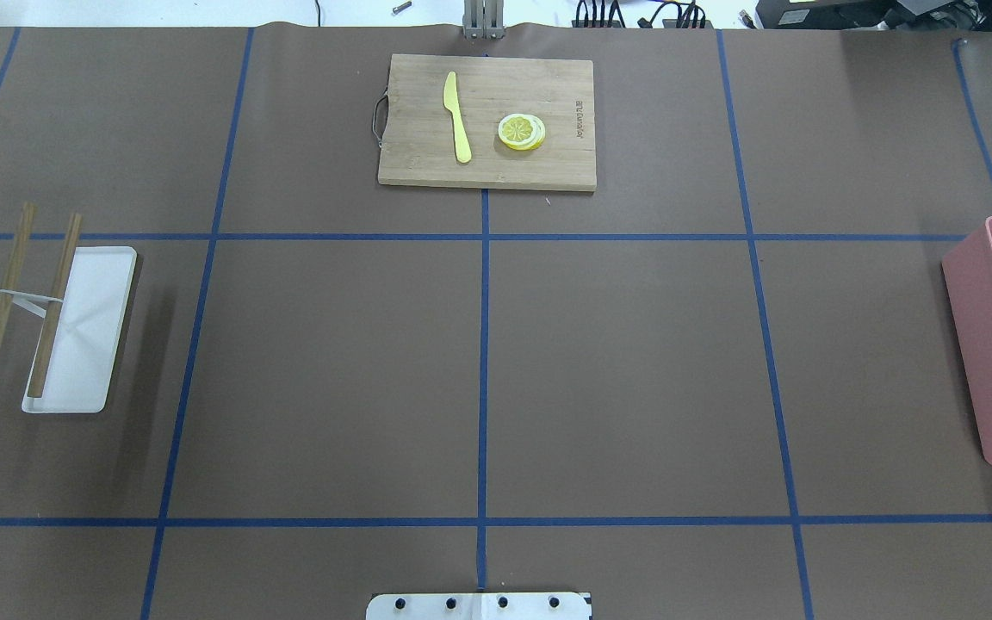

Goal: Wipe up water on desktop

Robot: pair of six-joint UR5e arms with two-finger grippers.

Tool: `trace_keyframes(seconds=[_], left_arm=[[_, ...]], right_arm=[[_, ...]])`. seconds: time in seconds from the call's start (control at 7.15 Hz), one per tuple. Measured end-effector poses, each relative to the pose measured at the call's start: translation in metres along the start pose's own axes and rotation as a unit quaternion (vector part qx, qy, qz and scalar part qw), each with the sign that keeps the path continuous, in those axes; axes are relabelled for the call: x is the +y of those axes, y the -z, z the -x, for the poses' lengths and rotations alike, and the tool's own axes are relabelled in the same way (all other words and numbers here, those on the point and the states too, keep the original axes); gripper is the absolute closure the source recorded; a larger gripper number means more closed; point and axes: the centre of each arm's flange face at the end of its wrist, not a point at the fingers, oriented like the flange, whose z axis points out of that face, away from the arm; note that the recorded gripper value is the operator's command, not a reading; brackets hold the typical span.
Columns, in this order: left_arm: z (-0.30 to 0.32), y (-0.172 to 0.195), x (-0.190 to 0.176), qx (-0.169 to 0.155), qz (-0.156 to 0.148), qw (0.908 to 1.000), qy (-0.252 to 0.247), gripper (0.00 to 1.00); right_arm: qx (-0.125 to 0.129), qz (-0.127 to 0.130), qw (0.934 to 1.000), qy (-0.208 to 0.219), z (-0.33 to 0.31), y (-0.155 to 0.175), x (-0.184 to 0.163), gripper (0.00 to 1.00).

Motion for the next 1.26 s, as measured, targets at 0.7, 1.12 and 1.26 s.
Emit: trace_keyframes(seconds=[0.7, 1.12, 1.26], left_arm=[[0.019, -0.006, -0.004, 0.0, 0.008, 1.0, -0.002, 0.02], [0.04, 0.014, -0.01, -0.002, 0.009, 0.9997, -0.021, 0.02], [0.03, 0.028, -0.023, -0.002, 0.015, 0.9997, -0.017, 0.02]], right_arm=[[0.032, 0.012, 0.9993, -0.013, 0.015, 0.021, -0.078, 0.0], [0.031, 0.022, 0.999, -0.022, 0.007, 0.013, -0.096, 0.0], [0.031, 0.023, 0.999, -0.023, 0.006, 0.011, -0.099, 0.0]])
